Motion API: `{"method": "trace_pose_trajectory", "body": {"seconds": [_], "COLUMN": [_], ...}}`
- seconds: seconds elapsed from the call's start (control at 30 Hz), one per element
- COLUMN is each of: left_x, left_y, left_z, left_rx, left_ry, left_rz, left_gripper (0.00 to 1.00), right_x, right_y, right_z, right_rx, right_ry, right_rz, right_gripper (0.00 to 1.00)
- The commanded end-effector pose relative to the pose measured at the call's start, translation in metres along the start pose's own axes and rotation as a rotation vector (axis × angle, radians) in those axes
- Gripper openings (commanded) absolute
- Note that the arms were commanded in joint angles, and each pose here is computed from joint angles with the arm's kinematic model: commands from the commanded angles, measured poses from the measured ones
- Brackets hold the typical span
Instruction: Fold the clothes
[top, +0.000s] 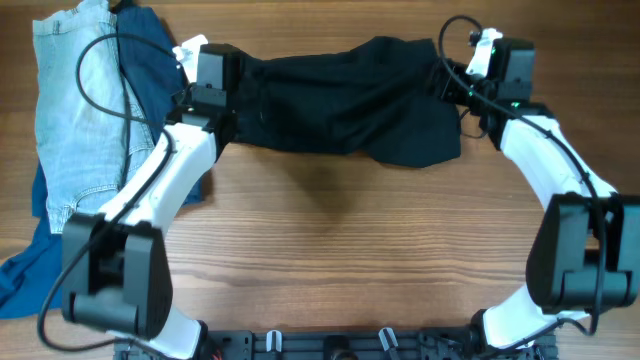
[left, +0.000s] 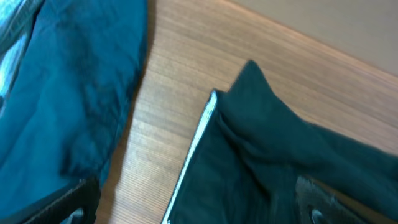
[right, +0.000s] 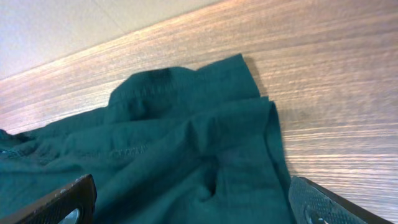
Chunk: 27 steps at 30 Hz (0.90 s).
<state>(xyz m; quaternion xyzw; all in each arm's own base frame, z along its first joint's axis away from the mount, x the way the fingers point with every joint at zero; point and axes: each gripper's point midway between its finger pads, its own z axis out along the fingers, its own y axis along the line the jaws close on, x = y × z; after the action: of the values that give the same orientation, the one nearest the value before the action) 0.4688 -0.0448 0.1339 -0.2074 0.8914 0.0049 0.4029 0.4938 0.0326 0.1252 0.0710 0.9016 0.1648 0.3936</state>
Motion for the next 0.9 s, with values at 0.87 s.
{"method": "trace_pose_trajectory", "body": {"seconds": [0.87], "left_x": [0.027], "left_y": [-0.046], "left_z": [0.131], "left_rx": [0.273], "left_ry": [-0.159], "left_rz": [0.42], "left_gripper": [1.0], "right_x": [0.073], "right_y": [0.041], "right_z": [-0.005], "right_rx": [-0.041], "right_ry": [0.289], "right_rz": [0.004], "right_gripper": [1.0]}}
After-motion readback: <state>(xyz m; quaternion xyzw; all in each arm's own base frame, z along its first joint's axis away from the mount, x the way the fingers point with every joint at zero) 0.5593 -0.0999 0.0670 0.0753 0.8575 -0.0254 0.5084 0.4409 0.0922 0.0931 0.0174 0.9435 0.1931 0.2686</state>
